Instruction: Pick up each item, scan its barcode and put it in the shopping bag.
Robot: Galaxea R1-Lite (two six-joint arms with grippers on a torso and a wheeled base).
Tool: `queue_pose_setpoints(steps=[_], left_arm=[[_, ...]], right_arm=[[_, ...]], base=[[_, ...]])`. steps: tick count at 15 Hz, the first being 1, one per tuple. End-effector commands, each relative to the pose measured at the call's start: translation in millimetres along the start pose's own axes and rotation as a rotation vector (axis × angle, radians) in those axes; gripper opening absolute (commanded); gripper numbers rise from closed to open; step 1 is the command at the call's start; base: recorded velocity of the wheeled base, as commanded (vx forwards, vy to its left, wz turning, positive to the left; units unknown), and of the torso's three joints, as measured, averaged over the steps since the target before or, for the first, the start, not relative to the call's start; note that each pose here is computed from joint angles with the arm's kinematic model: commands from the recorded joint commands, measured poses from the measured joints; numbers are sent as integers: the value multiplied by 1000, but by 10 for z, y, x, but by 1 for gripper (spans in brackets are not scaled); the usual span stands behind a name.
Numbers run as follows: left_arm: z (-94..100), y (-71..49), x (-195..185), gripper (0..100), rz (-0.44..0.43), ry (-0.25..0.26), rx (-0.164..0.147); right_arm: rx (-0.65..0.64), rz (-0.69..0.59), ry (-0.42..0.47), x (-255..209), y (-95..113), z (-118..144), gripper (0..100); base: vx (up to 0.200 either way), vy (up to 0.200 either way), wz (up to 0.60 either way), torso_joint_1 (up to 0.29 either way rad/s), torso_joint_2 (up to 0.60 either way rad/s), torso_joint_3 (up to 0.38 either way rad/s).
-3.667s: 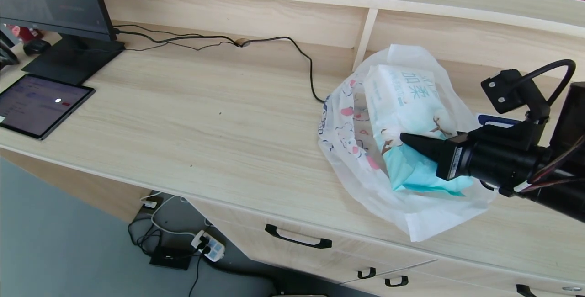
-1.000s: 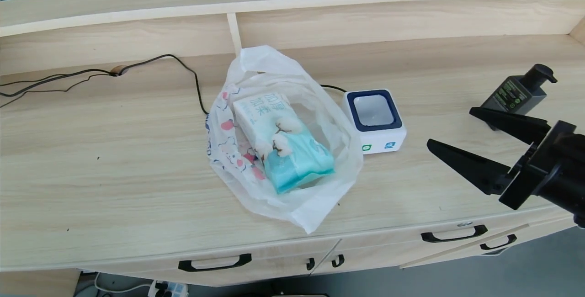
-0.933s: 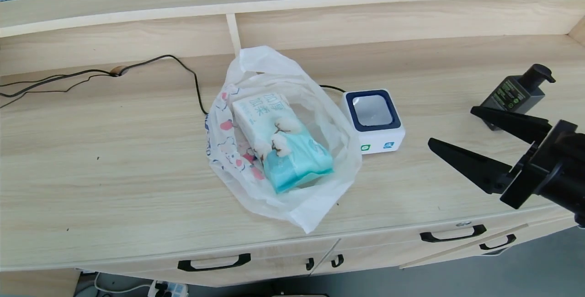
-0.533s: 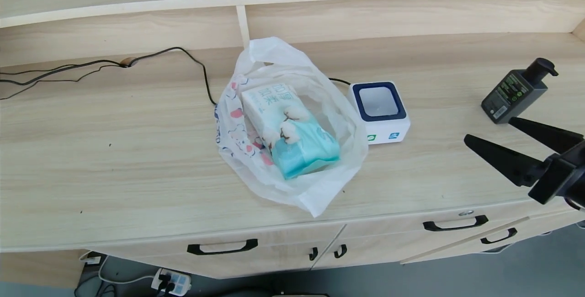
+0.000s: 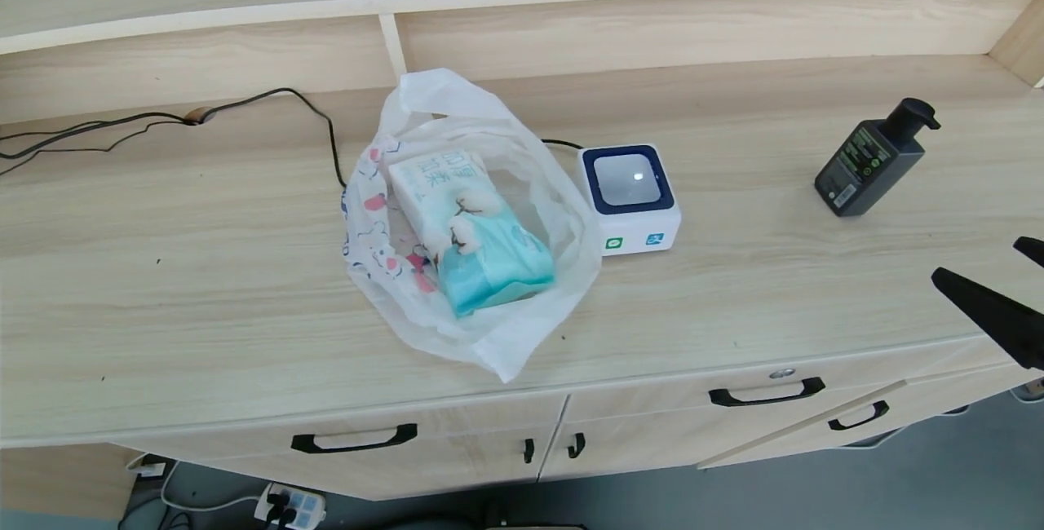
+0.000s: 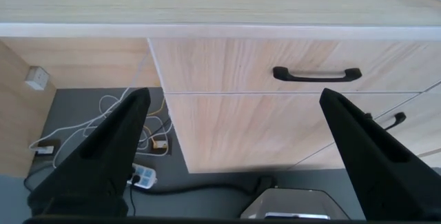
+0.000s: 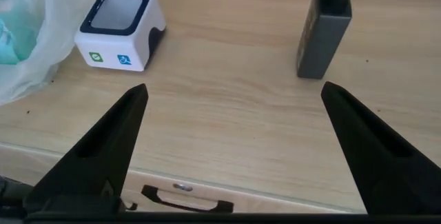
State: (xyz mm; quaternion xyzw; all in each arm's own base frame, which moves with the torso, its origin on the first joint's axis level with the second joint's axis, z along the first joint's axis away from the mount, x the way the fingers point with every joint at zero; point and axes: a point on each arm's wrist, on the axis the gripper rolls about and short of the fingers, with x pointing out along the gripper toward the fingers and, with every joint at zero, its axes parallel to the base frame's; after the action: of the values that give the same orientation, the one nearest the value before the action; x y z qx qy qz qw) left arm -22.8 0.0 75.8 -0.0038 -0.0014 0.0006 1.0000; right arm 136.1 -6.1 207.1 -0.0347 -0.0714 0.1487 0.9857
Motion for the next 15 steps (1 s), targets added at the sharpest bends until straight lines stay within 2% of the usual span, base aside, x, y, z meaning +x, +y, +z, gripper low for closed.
queue_pose_setpoints(steps=[1,3,4,5,7,10,15], left_arm=[[0,0,0,100,-1,0,-2],[0,0,0,100,-1,0,0],[0,0,0,100,-1,0,0],[0,0,0,100,-1,0,0],[0,0,0,100,-1,0,-2],[0,0,0,100,-1,0,0],[1,0,0,100,-1,-2,0]], right_arm=[[0,-17,12,251,-158,-190,100],[2,70,17,420,-213,-319,100],[-1,98,39,608,-381,-469,100],[-46,88,-3,833,-641,-557,100],[-83,116,-70,1133,-794,-688,100],[-64,124,-74,1300,-869,-760,100],[-64,120,-134,1555,-1036,-715,100]], base=[[0,-200,0,7,2,-2],[0,0,0,0,0,0],[0,0,0,0,0,0],[0,0,0,0,0,0],[0,0,0,0,0,0],[0,0,0,0,0,0],[0,0,0,0,0,0]])
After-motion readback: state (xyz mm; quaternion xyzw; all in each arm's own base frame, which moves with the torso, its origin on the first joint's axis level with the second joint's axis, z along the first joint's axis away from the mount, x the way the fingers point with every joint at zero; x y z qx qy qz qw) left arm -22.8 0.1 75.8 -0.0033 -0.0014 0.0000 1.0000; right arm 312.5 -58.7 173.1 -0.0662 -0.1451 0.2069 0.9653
